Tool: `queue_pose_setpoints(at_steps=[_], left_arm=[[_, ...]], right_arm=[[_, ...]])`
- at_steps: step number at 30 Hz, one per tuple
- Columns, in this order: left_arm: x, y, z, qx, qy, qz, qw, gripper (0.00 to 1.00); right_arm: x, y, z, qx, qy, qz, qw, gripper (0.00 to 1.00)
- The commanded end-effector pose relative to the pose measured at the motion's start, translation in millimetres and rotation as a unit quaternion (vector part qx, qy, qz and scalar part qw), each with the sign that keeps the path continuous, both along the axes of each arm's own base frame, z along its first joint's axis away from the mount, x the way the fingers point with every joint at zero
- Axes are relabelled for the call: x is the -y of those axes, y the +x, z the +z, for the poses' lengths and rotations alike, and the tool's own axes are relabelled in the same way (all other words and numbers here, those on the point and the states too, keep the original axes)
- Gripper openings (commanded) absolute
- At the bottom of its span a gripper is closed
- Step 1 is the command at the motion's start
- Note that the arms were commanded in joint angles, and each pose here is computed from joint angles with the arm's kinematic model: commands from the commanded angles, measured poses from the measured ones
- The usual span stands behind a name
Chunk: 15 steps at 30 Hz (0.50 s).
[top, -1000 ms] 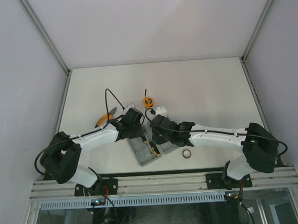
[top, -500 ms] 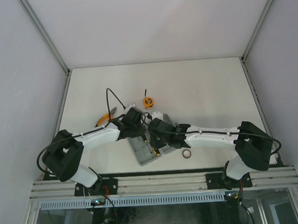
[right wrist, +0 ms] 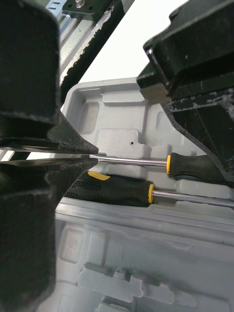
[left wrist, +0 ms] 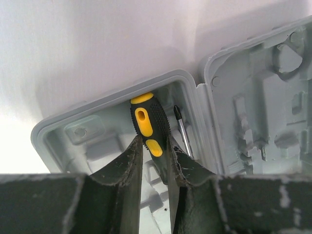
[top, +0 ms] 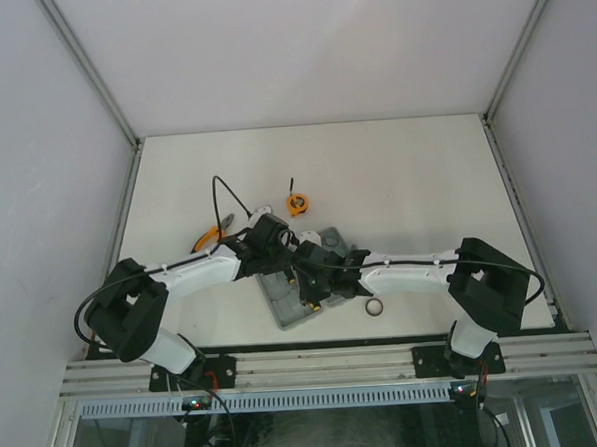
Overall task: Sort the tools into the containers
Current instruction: Adjust the screwdriver in the storage box.
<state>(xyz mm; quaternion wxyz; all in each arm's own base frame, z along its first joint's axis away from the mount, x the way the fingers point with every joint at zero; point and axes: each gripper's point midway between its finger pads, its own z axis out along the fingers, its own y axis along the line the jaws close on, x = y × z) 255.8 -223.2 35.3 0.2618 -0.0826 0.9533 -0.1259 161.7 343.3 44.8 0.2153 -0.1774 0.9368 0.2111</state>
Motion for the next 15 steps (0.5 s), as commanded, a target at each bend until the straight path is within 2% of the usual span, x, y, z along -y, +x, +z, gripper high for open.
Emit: queue_pose_setpoints(at_steps=[1,15], left_arm=[[10.3,6.6,6.9,0.007,-0.010,-0.003,1.000,0.27],[11.8,7.1,8.1,0.007,-0.012,-0.005,1.000,0.26]], right_arm=[[-10.6,-1.6,2.0,-0.001,0.011,0.006,1.000,0.04],[-12.3,-7.2,-9.4,-0.016,-0.006,0.014,1.000,0.01]])
